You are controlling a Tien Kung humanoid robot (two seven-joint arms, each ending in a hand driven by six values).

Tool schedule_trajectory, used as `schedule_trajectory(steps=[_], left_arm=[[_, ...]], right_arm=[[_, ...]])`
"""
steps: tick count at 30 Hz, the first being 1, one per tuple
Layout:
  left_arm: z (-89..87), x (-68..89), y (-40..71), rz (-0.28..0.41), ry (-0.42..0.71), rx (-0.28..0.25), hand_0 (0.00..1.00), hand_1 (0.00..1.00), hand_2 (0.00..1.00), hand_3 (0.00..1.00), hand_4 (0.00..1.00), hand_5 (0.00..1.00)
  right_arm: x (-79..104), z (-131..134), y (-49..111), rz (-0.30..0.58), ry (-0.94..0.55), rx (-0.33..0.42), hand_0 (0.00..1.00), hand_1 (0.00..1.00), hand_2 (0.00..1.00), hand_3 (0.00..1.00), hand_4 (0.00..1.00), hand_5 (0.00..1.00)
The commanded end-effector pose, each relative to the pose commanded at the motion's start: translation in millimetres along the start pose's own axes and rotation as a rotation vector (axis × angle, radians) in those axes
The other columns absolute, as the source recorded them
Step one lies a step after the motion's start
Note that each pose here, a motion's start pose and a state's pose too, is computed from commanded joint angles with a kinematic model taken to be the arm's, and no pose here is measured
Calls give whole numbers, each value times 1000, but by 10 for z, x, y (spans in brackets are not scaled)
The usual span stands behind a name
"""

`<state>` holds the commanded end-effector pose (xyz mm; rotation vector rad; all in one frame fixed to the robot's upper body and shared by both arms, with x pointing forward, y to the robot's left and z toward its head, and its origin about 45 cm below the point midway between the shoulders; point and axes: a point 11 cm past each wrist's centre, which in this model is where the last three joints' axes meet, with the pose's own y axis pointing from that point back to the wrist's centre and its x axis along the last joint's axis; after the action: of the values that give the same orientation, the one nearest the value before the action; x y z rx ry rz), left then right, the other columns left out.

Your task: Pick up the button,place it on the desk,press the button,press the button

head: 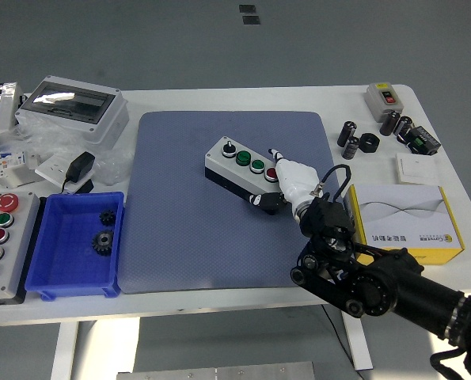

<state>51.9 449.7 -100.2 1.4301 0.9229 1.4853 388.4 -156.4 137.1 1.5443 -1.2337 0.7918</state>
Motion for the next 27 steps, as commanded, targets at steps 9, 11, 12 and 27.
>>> schedule_trajectory(steps=[9, 11, 12, 27], left_arm=[[-10, -1, -1, 0, 5, 0, 625, 606, 557, 594, 692, 129], [-8, -6, -1, -1, 7, -2, 625, 606, 557, 594, 692, 129], [-9, -9, -1, -1, 8, -2, 625, 606, 557, 594, 692, 129], [-9, -17, -1, 0, 10, -4, 625, 605, 558, 594, 697, 141]], right_arm=[[122, 6, 27, 54, -40, 31, 53, 290, 361, 502, 98, 2], [162, 25, 48, 63, -69, 48, 53, 290, 361, 502, 98, 2], [186, 35, 65, 66, -88, 61, 53, 290, 361, 502, 98, 2], [175, 0, 634, -114, 42, 487, 44, 266, 331, 326, 26, 2]])
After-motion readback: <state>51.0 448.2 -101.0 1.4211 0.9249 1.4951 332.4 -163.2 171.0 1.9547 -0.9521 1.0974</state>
